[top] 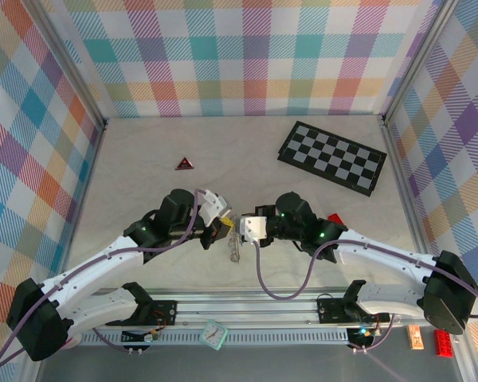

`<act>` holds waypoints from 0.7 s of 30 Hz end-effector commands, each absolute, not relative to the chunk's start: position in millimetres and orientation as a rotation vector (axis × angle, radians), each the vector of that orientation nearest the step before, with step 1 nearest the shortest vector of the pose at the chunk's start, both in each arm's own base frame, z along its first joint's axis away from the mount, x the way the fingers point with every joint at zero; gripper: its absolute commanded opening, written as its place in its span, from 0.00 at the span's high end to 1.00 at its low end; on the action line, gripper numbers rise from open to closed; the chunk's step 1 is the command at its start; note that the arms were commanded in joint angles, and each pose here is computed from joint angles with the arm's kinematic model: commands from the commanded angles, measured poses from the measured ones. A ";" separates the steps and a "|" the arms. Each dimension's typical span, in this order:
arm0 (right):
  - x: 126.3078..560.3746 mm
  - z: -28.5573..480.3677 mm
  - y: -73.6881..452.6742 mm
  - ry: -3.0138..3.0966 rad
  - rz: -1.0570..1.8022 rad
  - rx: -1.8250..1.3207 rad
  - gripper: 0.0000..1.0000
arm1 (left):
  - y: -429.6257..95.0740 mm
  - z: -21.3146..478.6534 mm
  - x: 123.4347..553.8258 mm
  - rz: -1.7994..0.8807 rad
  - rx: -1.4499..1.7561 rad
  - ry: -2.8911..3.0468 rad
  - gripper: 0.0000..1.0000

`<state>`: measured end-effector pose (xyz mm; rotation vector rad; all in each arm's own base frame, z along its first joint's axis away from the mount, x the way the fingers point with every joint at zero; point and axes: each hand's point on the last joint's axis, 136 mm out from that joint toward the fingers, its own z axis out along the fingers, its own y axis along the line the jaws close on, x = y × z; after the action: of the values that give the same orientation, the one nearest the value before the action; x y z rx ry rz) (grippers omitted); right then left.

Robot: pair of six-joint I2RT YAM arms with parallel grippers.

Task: Put the keys on the keyring

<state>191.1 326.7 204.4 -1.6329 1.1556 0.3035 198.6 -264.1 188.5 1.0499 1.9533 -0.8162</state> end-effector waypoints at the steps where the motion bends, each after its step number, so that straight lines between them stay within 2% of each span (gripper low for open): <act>1: 189.2 215.8 328.6 1.101 0.290 -1.618 1.00 | -271.2 214.1 198.6 -0.853 1.038 1.876 1.00; 21: 186.5 210.9 333.1 1.105 0.325 -1.641 1.00 | -273.0 215.7 196.8 -0.870 1.047 1.865 1.00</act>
<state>191.4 326.4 204.6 -1.6332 1.1543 0.2995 197.5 -264.8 188.8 1.0545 1.9511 -0.8241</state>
